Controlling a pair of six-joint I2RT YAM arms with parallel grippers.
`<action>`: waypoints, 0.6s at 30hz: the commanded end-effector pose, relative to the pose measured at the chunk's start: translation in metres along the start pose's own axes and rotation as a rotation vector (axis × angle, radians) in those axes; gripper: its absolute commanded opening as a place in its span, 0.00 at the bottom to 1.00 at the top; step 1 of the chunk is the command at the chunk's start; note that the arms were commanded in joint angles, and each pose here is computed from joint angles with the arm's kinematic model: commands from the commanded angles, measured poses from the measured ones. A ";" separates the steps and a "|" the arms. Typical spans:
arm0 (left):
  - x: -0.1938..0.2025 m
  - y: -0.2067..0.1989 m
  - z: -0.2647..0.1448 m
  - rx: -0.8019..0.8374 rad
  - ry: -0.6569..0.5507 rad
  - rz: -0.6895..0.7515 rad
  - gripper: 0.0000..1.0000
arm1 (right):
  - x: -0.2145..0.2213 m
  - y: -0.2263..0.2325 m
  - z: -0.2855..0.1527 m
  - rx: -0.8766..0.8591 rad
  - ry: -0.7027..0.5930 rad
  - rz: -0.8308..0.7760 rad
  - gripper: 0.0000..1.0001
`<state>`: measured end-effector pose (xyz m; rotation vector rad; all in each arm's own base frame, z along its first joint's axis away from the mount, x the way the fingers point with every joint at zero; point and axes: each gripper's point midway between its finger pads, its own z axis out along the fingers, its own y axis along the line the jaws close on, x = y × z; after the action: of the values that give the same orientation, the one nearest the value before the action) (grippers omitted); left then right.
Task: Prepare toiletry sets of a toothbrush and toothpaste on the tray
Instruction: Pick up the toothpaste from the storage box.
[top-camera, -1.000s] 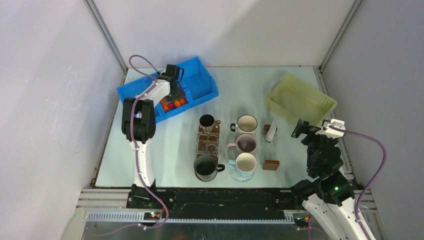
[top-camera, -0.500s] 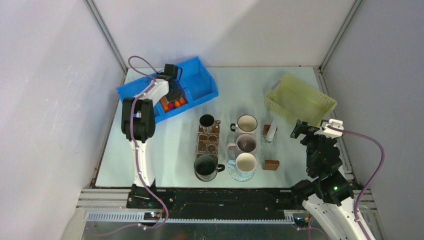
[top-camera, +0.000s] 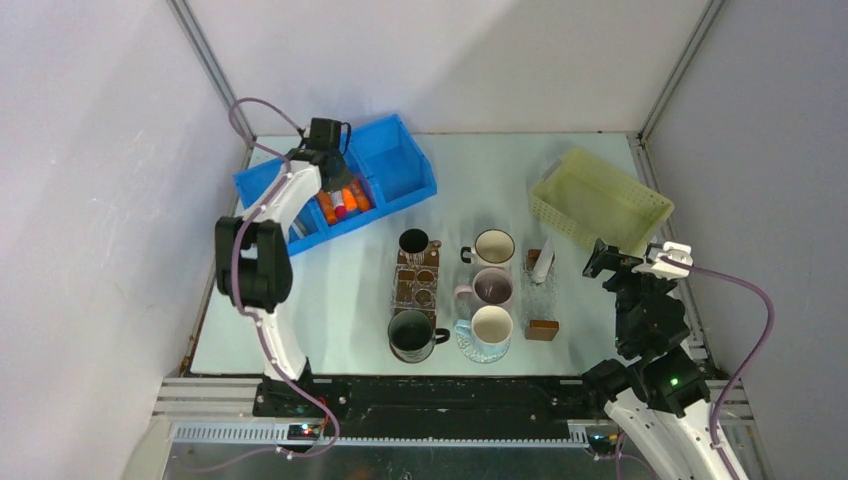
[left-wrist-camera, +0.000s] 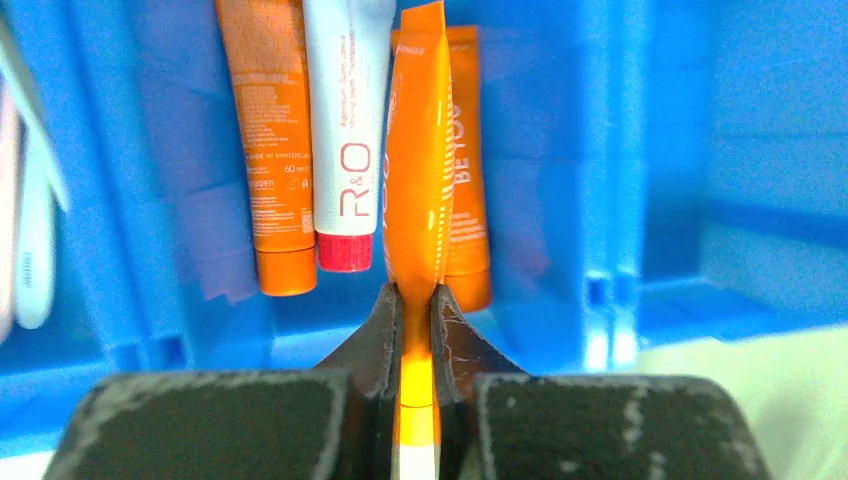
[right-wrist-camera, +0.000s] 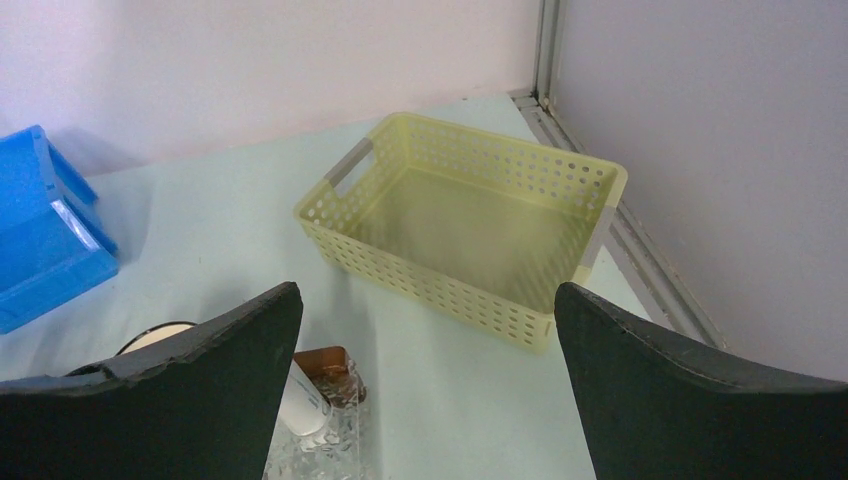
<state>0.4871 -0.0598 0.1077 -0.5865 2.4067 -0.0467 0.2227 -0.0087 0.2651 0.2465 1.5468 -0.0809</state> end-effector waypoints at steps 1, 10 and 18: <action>-0.046 -0.027 -0.065 0.155 -0.194 0.036 0.07 | -0.019 0.002 -0.002 -0.022 -0.067 0.036 0.99; -0.050 -0.072 -0.154 0.458 -0.401 0.174 0.06 | -0.046 0.018 -0.012 -0.142 -0.101 0.005 0.99; -0.013 -0.111 -0.233 0.761 -0.540 0.402 0.05 | -0.081 0.065 -0.039 -0.457 -0.161 -0.016 0.99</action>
<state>0.4184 -0.1489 0.2467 -0.0021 2.0153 -0.3999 0.2089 0.0257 0.3220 0.0306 1.4387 0.1085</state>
